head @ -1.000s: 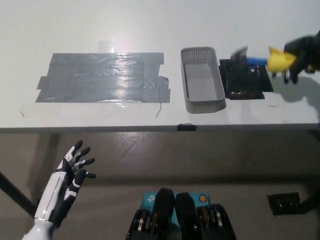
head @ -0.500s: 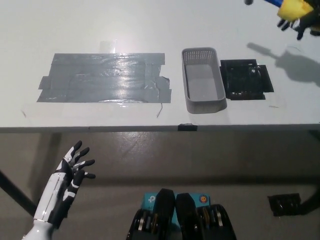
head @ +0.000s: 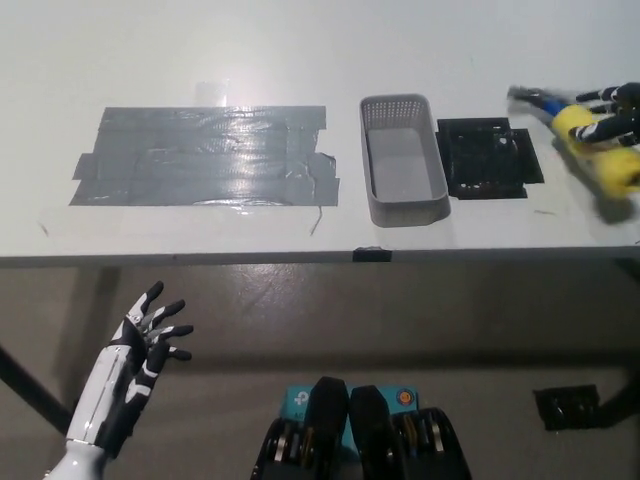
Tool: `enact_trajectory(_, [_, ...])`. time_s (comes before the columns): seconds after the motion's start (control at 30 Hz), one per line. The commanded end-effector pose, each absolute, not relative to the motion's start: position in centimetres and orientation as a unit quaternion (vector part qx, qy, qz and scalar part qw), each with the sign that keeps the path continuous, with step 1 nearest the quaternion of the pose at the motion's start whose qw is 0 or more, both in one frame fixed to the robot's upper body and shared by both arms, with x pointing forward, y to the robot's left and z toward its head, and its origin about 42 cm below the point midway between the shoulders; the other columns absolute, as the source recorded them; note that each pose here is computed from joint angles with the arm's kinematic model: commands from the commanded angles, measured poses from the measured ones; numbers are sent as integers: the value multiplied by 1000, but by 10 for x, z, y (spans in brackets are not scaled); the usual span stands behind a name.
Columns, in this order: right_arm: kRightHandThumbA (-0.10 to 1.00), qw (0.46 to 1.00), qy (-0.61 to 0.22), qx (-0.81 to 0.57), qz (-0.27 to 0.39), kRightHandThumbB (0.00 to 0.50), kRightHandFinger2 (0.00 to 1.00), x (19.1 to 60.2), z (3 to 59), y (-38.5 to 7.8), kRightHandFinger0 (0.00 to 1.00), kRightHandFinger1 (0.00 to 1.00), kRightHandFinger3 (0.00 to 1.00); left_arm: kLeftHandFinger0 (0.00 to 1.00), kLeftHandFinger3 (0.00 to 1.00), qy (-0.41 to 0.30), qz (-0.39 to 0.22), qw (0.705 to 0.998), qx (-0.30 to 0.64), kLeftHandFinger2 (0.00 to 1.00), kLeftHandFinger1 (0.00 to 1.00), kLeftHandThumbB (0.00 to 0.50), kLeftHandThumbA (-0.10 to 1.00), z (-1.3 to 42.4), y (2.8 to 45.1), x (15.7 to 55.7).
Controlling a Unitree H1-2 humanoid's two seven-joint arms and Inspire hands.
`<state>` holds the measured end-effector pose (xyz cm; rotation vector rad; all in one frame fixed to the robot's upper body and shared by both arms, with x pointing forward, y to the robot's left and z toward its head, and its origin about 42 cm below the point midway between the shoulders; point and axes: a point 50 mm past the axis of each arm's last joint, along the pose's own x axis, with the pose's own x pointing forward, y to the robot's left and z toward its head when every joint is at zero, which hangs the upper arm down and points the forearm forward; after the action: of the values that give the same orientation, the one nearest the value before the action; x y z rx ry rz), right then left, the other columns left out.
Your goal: The robot picks the hammer with right hand and hits the black area on the desk and places it back.
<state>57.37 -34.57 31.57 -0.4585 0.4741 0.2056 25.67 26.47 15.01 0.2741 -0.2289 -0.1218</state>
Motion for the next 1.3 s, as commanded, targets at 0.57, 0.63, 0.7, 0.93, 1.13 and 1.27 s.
enact_trajectory(0.57, [1000,950,-122,-281,-57,468,1000,580,429,-339,1000,1000,1000,628,1000,-140,-69,977,144,838,765,101,904,162,264,258])
enact_trajectory(0.63, [1000,935,-184,-291,-81,484,1000,565,463,-337,1000,1000,1000,681,1000,-144,-69,977,142,886,822,101,903,163,264,261])
enact_trajectory(0.7, [1000,930,-234,-273,-71,443,1000,541,488,-332,1000,1000,1000,733,1000,-148,-70,976,140,932,884,97,898,165,262,264])
enact_trajectory(0.93, [1000,862,-447,-236,46,450,1000,393,505,-278,1000,1000,1000,1000,1000,-152,-59,977,140,1000,1000,135,948,167,261,272])
enact_trajectory(1.13, [1000,816,-517,-242,87,438,1000,267,412,-240,1000,1000,1000,1000,1000,-129,-74,980,134,1000,1000,179,1000,157,257,261])
enact_trajectory(1.27, [1000,833,-501,-197,127,446,1000,221,371,-222,1000,1000,1000,1000,1000,-128,-83,980,127,1000,1000,229,1000,156,253,261])
